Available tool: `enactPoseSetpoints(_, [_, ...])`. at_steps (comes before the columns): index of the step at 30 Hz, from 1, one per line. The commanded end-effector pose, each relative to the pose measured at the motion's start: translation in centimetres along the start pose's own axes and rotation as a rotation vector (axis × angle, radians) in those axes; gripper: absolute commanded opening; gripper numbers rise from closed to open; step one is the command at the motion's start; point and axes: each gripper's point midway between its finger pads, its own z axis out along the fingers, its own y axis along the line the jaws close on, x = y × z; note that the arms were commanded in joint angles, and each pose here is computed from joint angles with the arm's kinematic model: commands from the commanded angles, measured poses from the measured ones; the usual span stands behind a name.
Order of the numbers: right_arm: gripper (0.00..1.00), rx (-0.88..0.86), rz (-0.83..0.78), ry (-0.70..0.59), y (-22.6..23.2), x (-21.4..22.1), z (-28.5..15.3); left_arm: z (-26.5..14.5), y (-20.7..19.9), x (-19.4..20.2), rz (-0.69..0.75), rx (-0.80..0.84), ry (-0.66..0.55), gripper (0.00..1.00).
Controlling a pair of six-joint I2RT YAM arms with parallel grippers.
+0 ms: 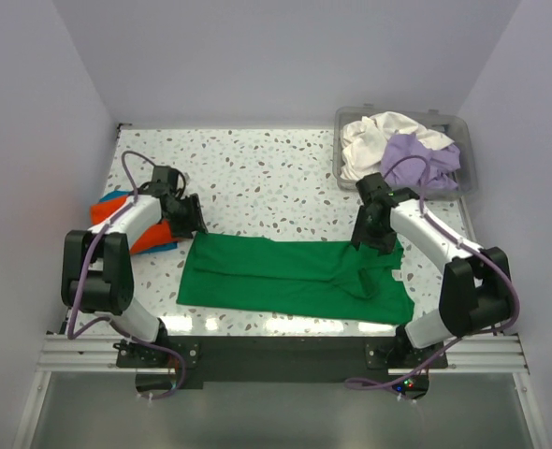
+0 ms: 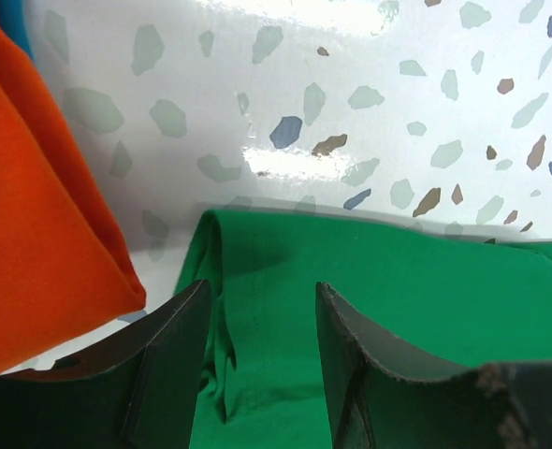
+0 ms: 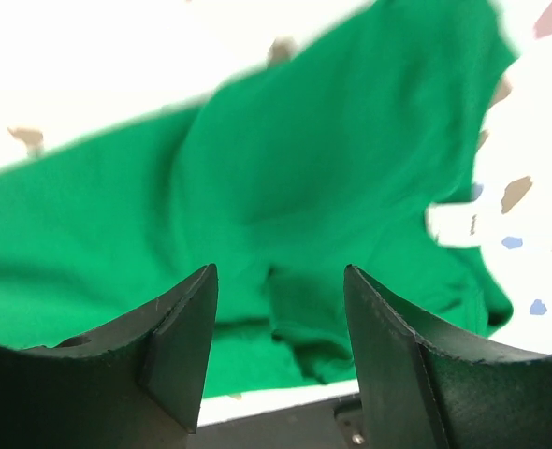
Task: Fold and stack the t-shirts
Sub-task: Fold the tshirt
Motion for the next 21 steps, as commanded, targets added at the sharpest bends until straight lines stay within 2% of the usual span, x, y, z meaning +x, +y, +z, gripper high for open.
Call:
enactPoseSetpoints(1, [0.60,-0.030,0.072,-0.091,-0.4,-3.9,-0.2,0.2,-1.3,-0.5,-0.009,0.071,-0.022,0.53])
enactPoseSetpoints(13, [0.60,0.019,0.217,-0.085,-4.7,-8.2,3.7,1.7,-0.2,1.5,-0.013,0.046,0.026,0.56])
enactPoseSetpoints(21, [0.60,0.015,0.228,-0.074,-5.3,-9.6,5.8,2.0,-0.4,1.4,-0.018,0.063,0.024,0.52])
